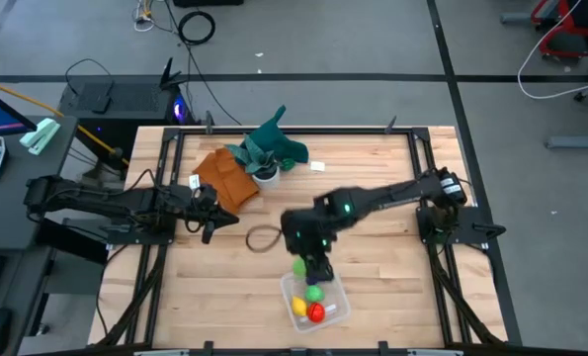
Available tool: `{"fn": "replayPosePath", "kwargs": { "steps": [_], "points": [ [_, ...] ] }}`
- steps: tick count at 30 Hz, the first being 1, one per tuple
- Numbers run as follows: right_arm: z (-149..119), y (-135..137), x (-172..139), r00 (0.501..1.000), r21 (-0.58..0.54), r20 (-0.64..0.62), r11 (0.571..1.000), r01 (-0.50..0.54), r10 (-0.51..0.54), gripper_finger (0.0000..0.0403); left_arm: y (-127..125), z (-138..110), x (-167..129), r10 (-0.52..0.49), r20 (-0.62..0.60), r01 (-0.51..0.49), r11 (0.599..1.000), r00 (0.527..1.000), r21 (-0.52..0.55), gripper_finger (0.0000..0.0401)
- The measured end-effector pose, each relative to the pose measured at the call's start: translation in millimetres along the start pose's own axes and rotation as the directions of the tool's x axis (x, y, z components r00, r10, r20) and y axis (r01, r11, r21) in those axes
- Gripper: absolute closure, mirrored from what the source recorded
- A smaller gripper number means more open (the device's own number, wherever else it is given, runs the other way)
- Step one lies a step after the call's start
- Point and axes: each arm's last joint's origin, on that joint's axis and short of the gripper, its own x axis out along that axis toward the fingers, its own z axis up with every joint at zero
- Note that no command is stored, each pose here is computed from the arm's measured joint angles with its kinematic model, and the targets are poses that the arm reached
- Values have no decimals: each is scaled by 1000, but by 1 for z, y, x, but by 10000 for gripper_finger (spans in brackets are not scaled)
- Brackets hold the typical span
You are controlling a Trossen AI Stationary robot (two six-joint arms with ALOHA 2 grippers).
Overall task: Pick and placing Produce into tupperware
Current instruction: Put the melon into the transparent bin
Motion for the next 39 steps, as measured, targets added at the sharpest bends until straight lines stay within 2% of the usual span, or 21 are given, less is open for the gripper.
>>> {"fn": "replayPosePath", "kwargs": {
  "steps": [3, 5, 11, 15, 19, 24, 27, 31, 39],
  "points": [
    [-7, 23, 12, 1000, -47, -19, 999, -15, 14, 218, 0, 0, 0, -11, -7, 11, 1000, 1000, 0, 384],
    [-12, 37, 19, 1000, -72, -27, 997, 10, -12, 218, 0, 0, 0, -13, -8, 13, 1000, 1000, 0, 381],
    [-17, 62, 38, 995, -148, 55, 985, 94, -86, 218, 0, 0, 0, -12, -11, 12, 1000, 1000, 8, 372],
    [-27, 58, 60, 995, -74, 25, 992, 103, -101, 218, 0, -1, 0, -18, -14, 18, 1000, 1000, 7, 375],
    [-40, 48, 83, 991, -62, -9, 989, 133, -134, 218, -1, -1, 0, -21, -16, 21, 1000, 1000, 2, 382],
    [-45, 38, 105, 993, -74, 48, 991, 114, -110, 218, -1, -1, 0, -31, -23, 31, 1000, 999, 1, 384],
    [-44, 33, 112, 990, -77, 98, 991, 106, -98, 218, -1, -1, 0, -37, -27, 37, 999, 999, -1, 379],
    [-47, 24, 116, 984, -82, 100, 985, 154, -146, 218, -1, -1, 0, -37, -27, 37, 999, 999, -1, 374],
    [-53, 6, 122, 982, -65, 74, 982, 179, -174, 215, -1, -1, 0, -37, -27, 37, 999, 999, -1, 384]
  ]
}}
